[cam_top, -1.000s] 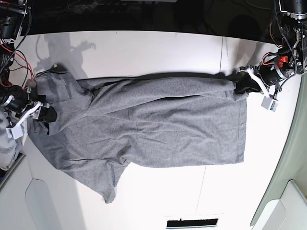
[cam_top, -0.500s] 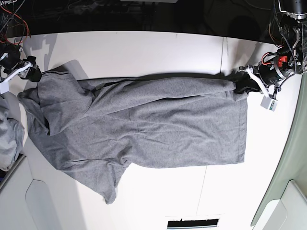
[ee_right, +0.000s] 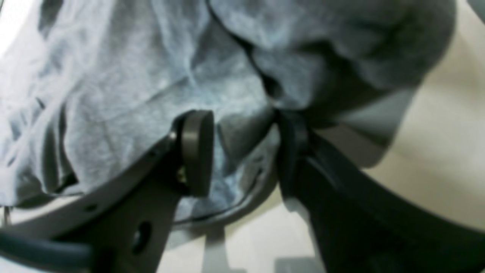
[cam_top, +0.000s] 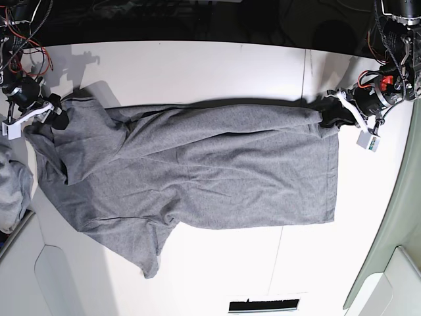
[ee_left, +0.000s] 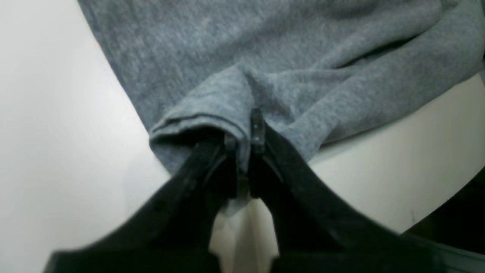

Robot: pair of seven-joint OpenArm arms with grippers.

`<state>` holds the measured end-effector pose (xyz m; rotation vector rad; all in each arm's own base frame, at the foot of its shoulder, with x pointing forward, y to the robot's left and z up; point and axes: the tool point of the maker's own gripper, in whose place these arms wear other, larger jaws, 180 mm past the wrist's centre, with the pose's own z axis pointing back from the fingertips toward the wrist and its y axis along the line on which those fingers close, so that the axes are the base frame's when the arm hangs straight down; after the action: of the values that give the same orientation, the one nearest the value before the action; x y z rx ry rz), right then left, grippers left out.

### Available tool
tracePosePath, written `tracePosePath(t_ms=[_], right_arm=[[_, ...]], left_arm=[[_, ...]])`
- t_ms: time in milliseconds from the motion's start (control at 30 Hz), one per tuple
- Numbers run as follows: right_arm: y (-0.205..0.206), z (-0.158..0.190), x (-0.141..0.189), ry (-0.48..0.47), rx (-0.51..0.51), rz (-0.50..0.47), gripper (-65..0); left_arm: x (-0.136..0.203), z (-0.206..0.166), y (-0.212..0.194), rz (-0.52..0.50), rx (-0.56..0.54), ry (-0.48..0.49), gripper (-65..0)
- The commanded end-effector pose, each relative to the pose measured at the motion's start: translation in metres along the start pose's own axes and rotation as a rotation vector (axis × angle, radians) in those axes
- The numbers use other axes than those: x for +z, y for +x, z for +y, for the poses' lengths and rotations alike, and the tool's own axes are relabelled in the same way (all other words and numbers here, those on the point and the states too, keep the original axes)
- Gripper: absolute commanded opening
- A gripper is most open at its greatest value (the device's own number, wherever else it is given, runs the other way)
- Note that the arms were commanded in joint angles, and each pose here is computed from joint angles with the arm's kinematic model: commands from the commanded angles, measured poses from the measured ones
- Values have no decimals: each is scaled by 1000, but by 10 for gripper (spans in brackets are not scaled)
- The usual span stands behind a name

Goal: Layout the t-shirt on the table in an organized manner, then fold the t-shirt properly
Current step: 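Grasp the shirt's side edge with both grippers and fold it inward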

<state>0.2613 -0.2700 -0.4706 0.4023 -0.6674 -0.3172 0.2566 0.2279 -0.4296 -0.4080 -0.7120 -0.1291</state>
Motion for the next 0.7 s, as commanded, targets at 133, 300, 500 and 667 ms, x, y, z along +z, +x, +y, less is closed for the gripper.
tracePosePath(t_ms=[133,300,500,667], right_arm=[[-20,6,2,30,-2,96,-597],[-19,18,14,64,14,95,-650],[-4,30,35,61,115,45,-645],[-9,30,40,54,134,57,-482]], left_arm=[[4,2,16,-42,-17,-6,-650],[4,1,15,-40,-15,-6,-650],[4,1,14,-40,-15,-6,-650],[4,1,15,-41,-15,-6,-650]])
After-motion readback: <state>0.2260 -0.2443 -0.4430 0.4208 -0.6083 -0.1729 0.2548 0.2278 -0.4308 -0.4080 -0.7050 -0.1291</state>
